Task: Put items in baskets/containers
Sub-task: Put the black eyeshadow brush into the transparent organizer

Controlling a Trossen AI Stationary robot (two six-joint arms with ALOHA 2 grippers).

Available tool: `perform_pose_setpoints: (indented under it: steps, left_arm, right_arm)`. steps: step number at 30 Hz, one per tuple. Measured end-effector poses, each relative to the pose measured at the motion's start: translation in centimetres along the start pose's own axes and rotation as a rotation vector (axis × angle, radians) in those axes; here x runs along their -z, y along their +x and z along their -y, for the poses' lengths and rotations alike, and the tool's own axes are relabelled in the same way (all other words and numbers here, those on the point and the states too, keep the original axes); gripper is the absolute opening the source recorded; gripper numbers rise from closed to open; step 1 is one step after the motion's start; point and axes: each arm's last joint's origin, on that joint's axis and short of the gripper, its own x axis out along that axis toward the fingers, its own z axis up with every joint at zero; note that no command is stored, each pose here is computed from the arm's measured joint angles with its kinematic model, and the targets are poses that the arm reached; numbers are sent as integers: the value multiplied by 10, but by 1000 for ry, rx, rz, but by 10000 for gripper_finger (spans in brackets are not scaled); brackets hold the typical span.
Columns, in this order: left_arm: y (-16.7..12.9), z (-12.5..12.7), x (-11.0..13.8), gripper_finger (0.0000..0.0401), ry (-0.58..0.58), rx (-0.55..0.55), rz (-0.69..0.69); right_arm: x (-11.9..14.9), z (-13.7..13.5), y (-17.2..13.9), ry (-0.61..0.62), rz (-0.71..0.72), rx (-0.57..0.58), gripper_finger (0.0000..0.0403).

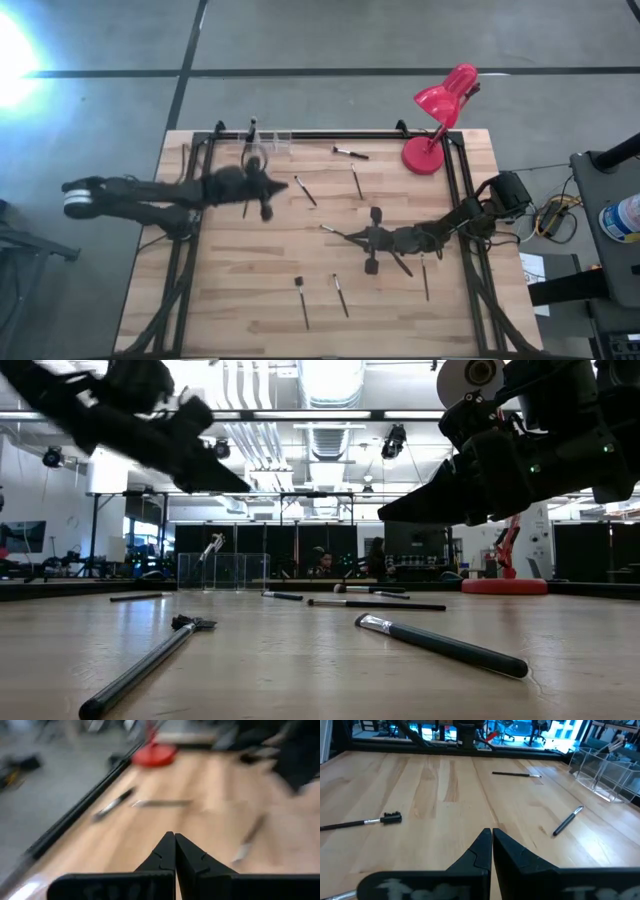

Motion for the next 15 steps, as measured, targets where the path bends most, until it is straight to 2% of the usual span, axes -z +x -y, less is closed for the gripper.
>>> perform_pose_setpoints:
  steps: [3,6,11,15]
  left_arm:
    - [-5,20,25,0,-4,112,125]
    - [-12,27,45,0,-52,158,176]
    - [-14,30,67,0,-103,187,101]
    - [-10,31,72,0,-130,187,67]
  right_arm:
    - [0,3,1,4,-3,10,8]
    - [0,8,3,20,-9,29,8]
    - [-2,16,9,111,-22,66,9]
    - [-5,13,25,124,-176,93,17]
